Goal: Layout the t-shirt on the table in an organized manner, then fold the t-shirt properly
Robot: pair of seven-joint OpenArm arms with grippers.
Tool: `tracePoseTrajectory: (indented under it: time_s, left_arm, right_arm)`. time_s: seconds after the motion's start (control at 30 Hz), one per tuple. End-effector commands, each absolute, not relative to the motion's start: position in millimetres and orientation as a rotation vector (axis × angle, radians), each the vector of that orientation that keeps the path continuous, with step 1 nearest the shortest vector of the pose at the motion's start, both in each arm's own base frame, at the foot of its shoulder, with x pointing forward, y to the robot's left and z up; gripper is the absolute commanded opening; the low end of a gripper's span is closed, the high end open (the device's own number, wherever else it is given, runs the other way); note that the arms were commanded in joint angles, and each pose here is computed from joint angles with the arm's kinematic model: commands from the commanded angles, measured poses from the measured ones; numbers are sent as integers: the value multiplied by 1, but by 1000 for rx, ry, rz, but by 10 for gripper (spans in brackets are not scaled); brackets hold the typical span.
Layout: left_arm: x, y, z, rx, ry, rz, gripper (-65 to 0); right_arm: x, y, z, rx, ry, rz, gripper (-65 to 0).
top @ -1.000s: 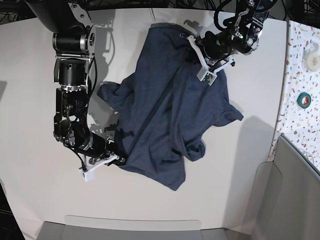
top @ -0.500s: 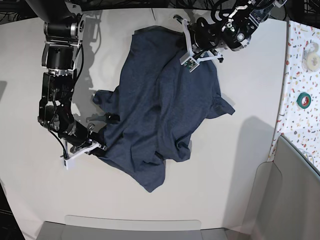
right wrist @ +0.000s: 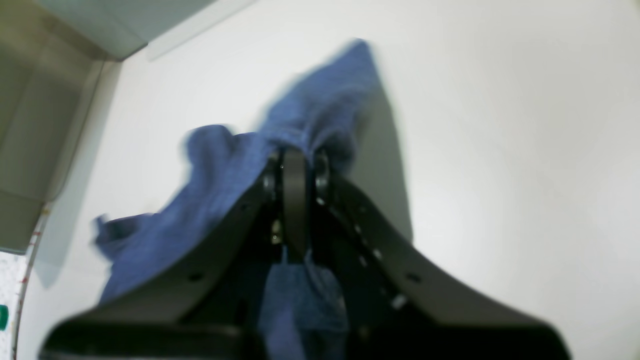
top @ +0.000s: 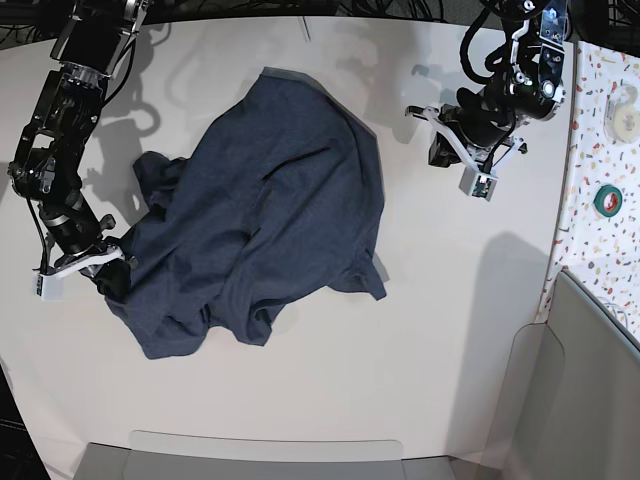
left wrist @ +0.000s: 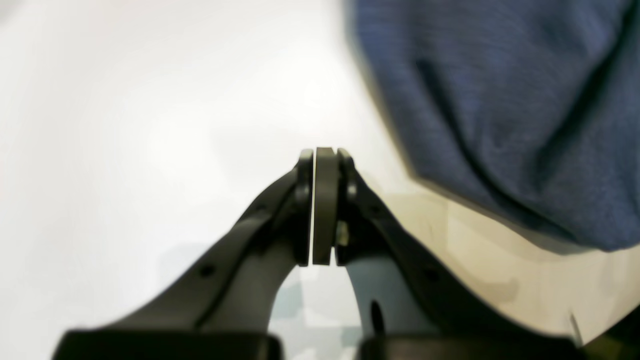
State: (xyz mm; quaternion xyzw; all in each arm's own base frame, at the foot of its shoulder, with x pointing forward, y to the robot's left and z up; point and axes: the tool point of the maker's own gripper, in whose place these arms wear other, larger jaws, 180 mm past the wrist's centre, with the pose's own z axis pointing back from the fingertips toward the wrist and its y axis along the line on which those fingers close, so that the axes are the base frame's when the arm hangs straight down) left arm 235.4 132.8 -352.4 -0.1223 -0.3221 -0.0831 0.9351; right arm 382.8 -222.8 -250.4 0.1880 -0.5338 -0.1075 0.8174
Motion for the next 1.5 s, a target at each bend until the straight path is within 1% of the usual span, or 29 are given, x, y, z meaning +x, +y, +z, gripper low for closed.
tracePoseTrajectory:
  time_s: [0.0,0.07,0.17,0.27,0.43,0.77,0.93,1.13,1.3,1.47]
  left_arm:
    - [240,131,-344,-262,-692,-167,-650]
    - [239,128,-344,-269,-691,-167,-650]
    - [240,127,-344,-272,-692,-167,-650]
    - [239,127,-344,-272,-690,-167,-650]
    - [239,130,-345,-265,-689,-166,-650]
    - [237,129,-347,-266,-672,-169,-650]
    - [236,129,-348,-265,-668,-170,-650]
    - [232,128,-350,-269,-659,-165,-650]
    - [233,128,-350,-269,-661,-165,-650]
    - [233,129,-350,-267,-660,-162,-650]
  right_arm:
    - [388,-217,-223,422,-1225,-196,-650]
    - [383,-209,-209,430,-1265,-180,-650]
    - [377,-199,-172,414,-1364,-117,-650]
    - [376,-198,-160,405,-1397,-101,-650]
    - [382,-205,-170,337,-1374,-106,-650]
    - [385,-197,-175,329,-1365,-117,-650]
    - [395,-208,-179,245,-1353,-121,-650]
    - [396,-161,-136,288,-1452,36,-650]
    - [397,-96,-134,383,-1429,203,-650]
    - [393,-58,-139,418,-1408,266,-650]
